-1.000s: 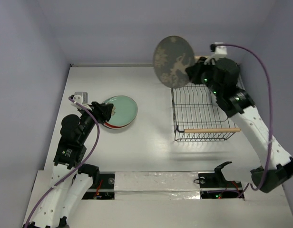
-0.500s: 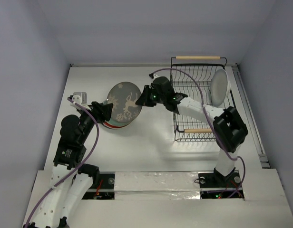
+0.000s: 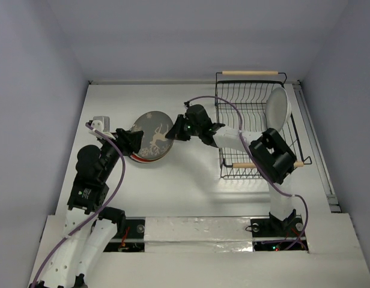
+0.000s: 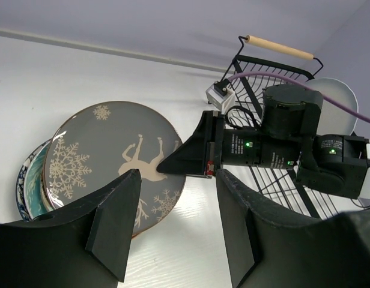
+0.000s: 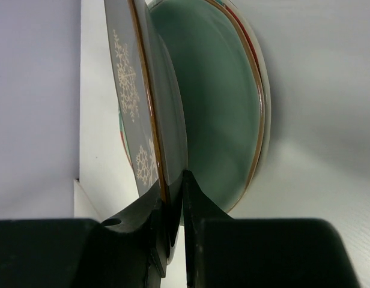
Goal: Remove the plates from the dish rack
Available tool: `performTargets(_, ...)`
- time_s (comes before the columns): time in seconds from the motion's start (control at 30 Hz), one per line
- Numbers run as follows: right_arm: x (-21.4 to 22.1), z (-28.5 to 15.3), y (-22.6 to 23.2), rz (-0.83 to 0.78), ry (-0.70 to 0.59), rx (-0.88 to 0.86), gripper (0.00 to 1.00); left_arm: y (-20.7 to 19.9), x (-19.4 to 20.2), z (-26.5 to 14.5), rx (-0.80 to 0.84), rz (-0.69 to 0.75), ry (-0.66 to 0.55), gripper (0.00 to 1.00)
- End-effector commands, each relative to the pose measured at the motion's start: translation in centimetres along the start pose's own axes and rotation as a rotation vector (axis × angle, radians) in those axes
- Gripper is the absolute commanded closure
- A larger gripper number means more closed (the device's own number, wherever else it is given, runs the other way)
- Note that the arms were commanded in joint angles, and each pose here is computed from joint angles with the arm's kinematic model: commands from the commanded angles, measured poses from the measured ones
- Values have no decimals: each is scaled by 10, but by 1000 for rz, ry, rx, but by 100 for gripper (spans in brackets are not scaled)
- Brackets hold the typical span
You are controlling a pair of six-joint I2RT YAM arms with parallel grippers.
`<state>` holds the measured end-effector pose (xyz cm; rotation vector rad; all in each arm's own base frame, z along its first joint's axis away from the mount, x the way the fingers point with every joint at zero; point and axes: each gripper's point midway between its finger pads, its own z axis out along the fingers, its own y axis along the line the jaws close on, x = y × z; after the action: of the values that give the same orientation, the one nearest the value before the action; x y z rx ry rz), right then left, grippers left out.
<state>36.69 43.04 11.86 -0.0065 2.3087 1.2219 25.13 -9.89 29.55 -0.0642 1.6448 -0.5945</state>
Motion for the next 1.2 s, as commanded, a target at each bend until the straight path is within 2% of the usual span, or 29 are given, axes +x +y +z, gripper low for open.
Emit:
performTargets(0.0, -39, -13, 88, -43, -121, -288, 100, -10, -19, -3, 37, 9, -61, 50)
performTargets(0.1, -36, -9, 84, -26, -115, -289, 99, -10, -19, -4, 38, 10, -64, 50)
performTargets(0.2, -28, -2, 71, 1, -92, -257, 88, -11, -20, -4, 40, 11, -64, 50)
performTargets(0.23, -25, 0, 66, 5, -85, -248, 80, -10, -19, -4, 38, 11, -64, 51)
performTargets(0.33, -19, 4, 55, 9, -64, -209, 67, -10, -19, -4, 37, 11, -62, 50)
performTargets(0.5, -9, 5, 47, -16, -45, -175, 59, -11, -20, -5, 40, 10, -66, 50)
performTargets(0.53, -4, 6, 46, -20, -34, -161, 52, -10, -20, -5, 38, 11, -65, 50)
performTargets(0.73, -1, -1, 37, -96, -51, -51, 33, -11, -20, -5, 39, 11, -66, 51)
performTargets(0.9, -8, -12, 34, -213, -93, 82, 28, -11, -21, -5, 41, 12, -71, 50)
performTargets(1.17, -21, -41, 15, -369, -131, 316, 29, -11, -21, -6, 41, 12, -72, 51)
